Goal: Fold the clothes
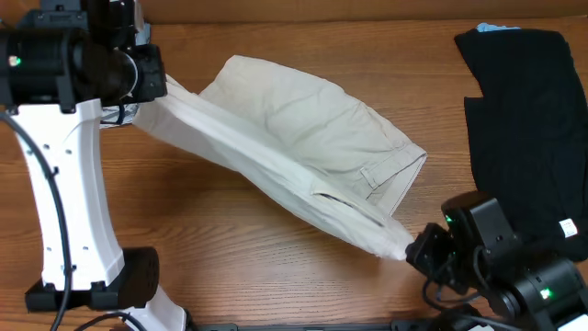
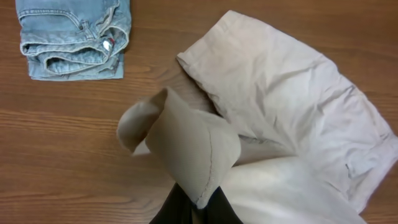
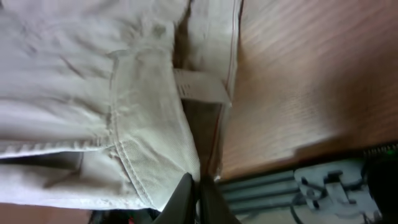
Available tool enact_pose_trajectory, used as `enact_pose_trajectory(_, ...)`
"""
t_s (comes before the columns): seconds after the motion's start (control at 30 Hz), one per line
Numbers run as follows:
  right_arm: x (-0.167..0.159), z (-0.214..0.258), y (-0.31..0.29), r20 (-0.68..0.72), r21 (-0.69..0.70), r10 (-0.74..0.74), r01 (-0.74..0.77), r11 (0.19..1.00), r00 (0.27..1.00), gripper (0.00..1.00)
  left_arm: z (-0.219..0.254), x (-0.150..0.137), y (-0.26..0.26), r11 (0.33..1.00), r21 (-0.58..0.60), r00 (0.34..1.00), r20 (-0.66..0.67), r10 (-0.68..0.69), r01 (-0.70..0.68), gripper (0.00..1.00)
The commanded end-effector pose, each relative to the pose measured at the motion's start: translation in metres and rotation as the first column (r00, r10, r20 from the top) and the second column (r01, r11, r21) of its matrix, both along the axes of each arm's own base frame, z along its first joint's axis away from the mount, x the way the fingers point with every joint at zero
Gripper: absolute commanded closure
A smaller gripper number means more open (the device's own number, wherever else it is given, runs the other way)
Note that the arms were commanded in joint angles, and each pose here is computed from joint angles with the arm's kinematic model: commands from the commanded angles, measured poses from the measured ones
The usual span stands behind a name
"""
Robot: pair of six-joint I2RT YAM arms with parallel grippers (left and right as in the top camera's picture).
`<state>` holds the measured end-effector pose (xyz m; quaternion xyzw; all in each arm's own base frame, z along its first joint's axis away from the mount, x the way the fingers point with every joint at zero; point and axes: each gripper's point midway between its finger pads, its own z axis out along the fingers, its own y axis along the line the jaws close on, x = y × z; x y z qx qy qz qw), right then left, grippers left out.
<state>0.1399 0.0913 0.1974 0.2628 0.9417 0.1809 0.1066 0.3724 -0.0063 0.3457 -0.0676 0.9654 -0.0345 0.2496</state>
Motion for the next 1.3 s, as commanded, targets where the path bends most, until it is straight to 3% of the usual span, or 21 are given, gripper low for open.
enact_pose_trajectory(0.0, 0.025, -0.004, -0.021, 0.065, -0.124, -0.091, 0.098, 0.987, 0.994, 0.96, -0.028, 0.025, 0.015, 0.994, 0.107, 0.998, -0.050, 0.029, -0.023, 0.96)
enact_pose_trajectory(0.4, 0.123, -0.040, -0.053, 0.123, -0.341, -0.200, 0.231, 0.911, 0.972, 0.96, -0.117, 0.132, 0.002, 0.995, 0.093, 0.999, -0.043, 0.030, -0.026, 0.96)
enact_pose_trajectory(0.63, 0.190, -0.058, -0.077, 0.193, -0.293, -0.178, 0.230, 0.928, 0.965, 0.96, -0.159, 0.175, -0.018, 0.996, 0.092, 1.000, -0.006, -0.007, 0.007, 0.96)
enact_pose_trajectory(0.77, 0.207, -0.083, -0.084, 0.162, -0.292, -0.192, 0.232, 0.928, 0.968, 0.96, -0.175, 0.191, -0.030, 0.996, 0.091, 1.000, 0.011, -0.026, 0.025, 0.96)
enact_pose_trajectory(0.83, 0.213, -0.099, -0.087, 0.133, -0.302, -0.200, 0.232, 0.925, 0.971, 0.96, -0.181, 0.199, -0.036, 0.995, 0.091, 0.999, 0.027, -0.036, 0.033, 0.91)
enact_pose_trajectory(0.87, 0.216, -0.106, -0.088, 0.125, -0.305, -0.203, 0.232, 0.924, 0.971, 0.96, -0.182, 0.204, -0.039, 0.995, 0.089, 0.998, 0.044, -0.040, 0.036, 0.80)
enact_pose_trajectory(0.93, 0.225, -0.118, -0.091, 0.122, -0.306, -0.213, 0.241, 0.921, 0.969, 0.82, -0.185, 0.214, -0.047, 0.995, 0.087, 0.996, 0.075, -0.051, 0.044, 0.30)
enact_pose_trajectory(0.97, 0.230, -0.123, -0.093, 0.127, -0.304, -0.219, 0.248, 0.920, 0.968, 0.66, -0.189, 0.218, -0.050, 0.995, 0.087, 0.995, 0.084, -0.056, 0.049, 0.12)
enact_pose_trajectory(1.0, 0.235, -0.127, -0.095, 0.133, -0.301, -0.224, 0.255, 0.919, 0.965, 0.51, -0.189, 0.221, -0.053, 0.995, 0.086, 0.994, 0.094, -0.060, 0.052, 0.00)
enact_pose_trajectory(1.07, 0.240, -0.130, -0.097, 0.140, -0.288, -0.232, 0.264, 0.920, 0.963, 0.23, -0.190, 0.223, -0.057, 0.993, 0.094, 0.992, 0.099, -0.079, 0.070, 0.00)
enact_pose_trajectory(1.13, 0.239, -0.128, -0.096, 0.132, -0.259, -0.236, 0.263, 0.929, 0.963, 0.06, -0.184, 0.225, -0.057, 0.992, 0.100, 0.990, 0.116, -0.085, 0.073, 0.00)
enact_pose_trajectory(1.27, 0.226, -0.122, -0.083, 0.070, -0.163, -0.171, 0.181, 0.970, 0.983, 0.00, -0.155, 0.219, -0.048, 0.994, 0.085, 0.988, 0.138, -0.073, 0.062, 0.00)
